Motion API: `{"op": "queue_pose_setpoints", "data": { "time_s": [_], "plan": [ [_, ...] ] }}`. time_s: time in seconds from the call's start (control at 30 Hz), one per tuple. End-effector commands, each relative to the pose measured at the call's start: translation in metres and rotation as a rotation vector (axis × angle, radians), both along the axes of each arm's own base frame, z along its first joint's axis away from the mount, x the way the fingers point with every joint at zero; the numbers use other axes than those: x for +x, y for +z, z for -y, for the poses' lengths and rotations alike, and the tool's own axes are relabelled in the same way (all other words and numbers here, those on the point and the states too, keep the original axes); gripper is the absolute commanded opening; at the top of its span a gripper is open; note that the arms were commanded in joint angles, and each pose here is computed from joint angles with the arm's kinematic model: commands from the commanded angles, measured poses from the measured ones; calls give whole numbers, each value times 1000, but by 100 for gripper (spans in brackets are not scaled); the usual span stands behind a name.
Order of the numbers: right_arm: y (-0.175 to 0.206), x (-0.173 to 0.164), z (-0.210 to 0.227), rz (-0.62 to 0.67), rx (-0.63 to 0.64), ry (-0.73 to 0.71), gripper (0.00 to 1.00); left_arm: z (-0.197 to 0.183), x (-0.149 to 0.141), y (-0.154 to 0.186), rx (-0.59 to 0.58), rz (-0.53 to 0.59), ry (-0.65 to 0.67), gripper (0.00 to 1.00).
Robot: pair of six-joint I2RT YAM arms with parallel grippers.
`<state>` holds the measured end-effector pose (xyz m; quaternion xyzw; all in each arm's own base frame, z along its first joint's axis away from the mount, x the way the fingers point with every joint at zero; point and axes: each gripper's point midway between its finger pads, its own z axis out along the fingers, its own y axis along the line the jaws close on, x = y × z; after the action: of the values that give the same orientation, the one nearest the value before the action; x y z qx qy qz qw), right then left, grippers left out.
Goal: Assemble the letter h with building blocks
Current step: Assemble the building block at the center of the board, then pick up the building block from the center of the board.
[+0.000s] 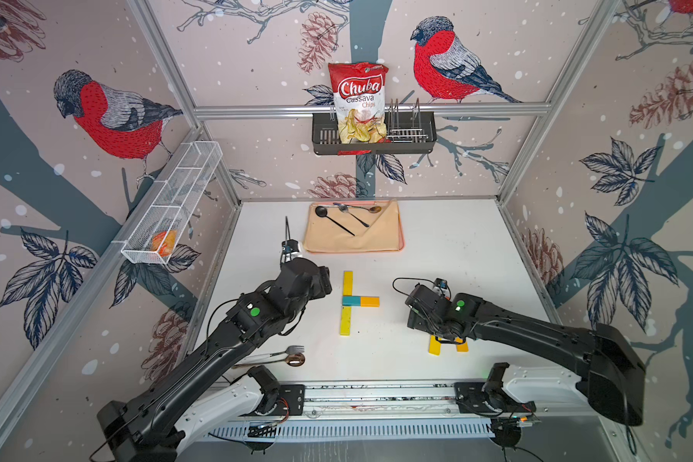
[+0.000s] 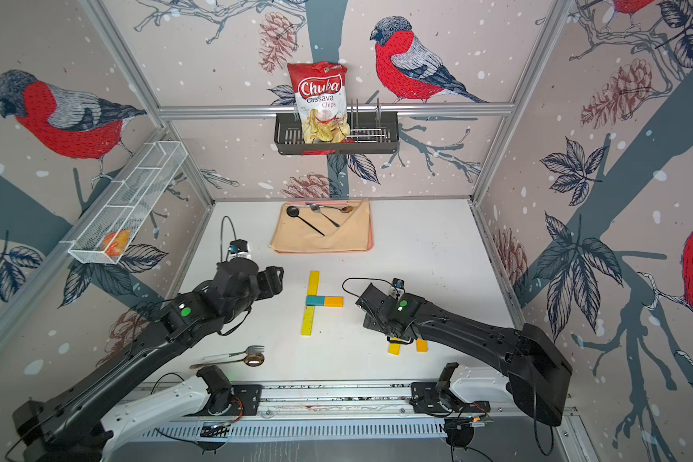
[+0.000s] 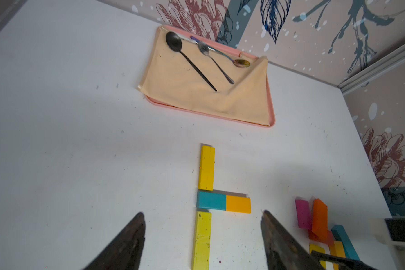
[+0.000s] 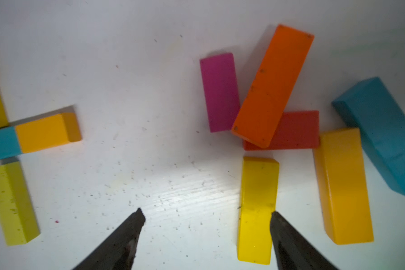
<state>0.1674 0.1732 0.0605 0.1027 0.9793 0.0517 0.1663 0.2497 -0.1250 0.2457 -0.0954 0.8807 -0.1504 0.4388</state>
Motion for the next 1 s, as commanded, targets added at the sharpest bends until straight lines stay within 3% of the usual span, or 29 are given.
{"op": "queue_pose_setpoints", "data": {
  "time_s": [0.0,0.2,0.53,0.8,0.97],
  "plan": [
    [-11,0,2,-28,46,-43,86,-15,5,8,8,53,24,81],
    [-24,8,9,-56,78,-46,86,-15,9,-23,-31,-48,1,79],
    [-48,0,20,-112,18,-48,83,-11,6,-57,-77,-129,-31,74],
    [-49,-17,1,-127,-45,22,44,-15,3,-61,-66,-133,-23,73],
    [-36,-18,-43,-110,-37,101,34,-15,0,-70,-81,-153,-17,72]
  ]
}}
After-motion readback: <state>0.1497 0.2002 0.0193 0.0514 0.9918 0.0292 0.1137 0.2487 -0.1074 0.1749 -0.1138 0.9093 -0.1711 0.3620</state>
